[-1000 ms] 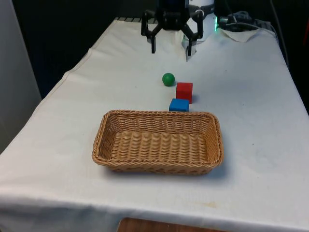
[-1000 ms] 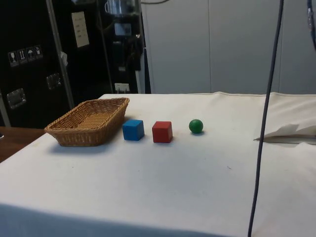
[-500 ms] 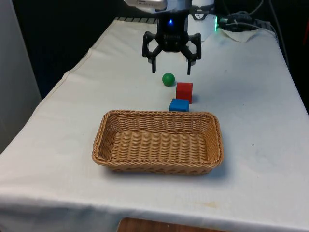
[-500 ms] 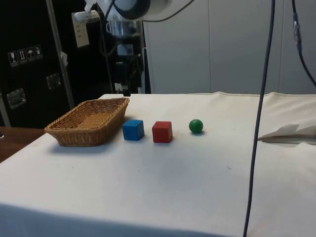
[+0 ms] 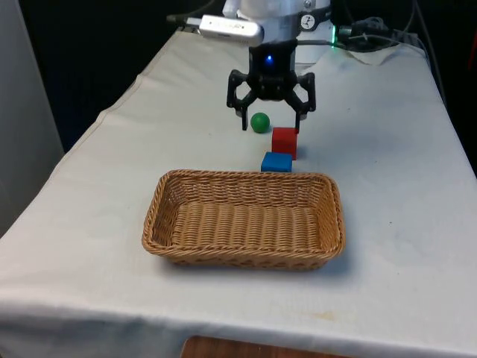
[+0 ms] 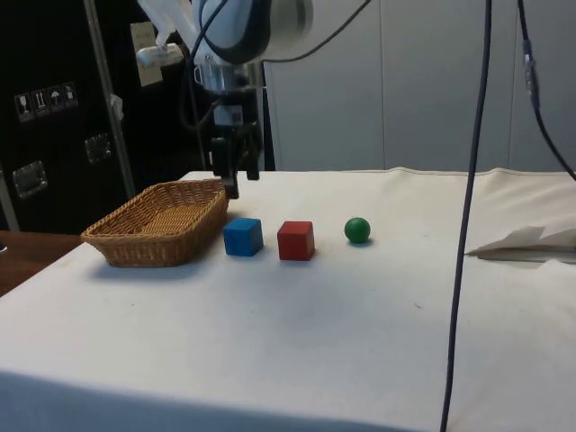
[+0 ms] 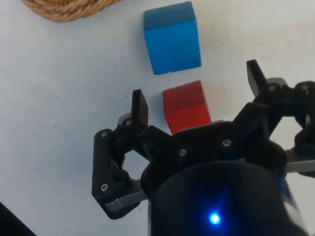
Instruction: Place all non-red objects into the basket.
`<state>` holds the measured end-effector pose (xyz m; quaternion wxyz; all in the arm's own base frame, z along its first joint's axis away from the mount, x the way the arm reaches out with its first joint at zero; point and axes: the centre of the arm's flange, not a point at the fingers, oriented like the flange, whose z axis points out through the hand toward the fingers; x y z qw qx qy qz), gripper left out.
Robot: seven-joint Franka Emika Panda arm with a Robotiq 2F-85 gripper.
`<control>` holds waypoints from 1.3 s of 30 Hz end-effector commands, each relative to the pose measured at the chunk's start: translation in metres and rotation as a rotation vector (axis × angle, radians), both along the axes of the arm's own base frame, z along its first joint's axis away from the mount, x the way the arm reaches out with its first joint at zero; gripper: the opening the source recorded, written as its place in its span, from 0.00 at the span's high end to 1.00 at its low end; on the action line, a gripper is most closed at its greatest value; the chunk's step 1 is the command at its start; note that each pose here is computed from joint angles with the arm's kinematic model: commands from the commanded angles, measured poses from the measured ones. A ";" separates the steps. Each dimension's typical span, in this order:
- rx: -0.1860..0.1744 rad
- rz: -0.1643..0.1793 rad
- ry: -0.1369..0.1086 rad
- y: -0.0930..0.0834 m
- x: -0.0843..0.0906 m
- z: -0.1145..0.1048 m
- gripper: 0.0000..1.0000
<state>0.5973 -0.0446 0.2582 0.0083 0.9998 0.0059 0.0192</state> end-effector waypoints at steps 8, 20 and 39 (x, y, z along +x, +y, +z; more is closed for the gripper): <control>0.033 -0.010 0.005 0.011 0.001 -0.022 0.00; 0.065 -0.015 0.013 0.015 0.004 -0.047 0.00; 0.102 -0.020 0.022 0.015 0.011 -0.081 0.00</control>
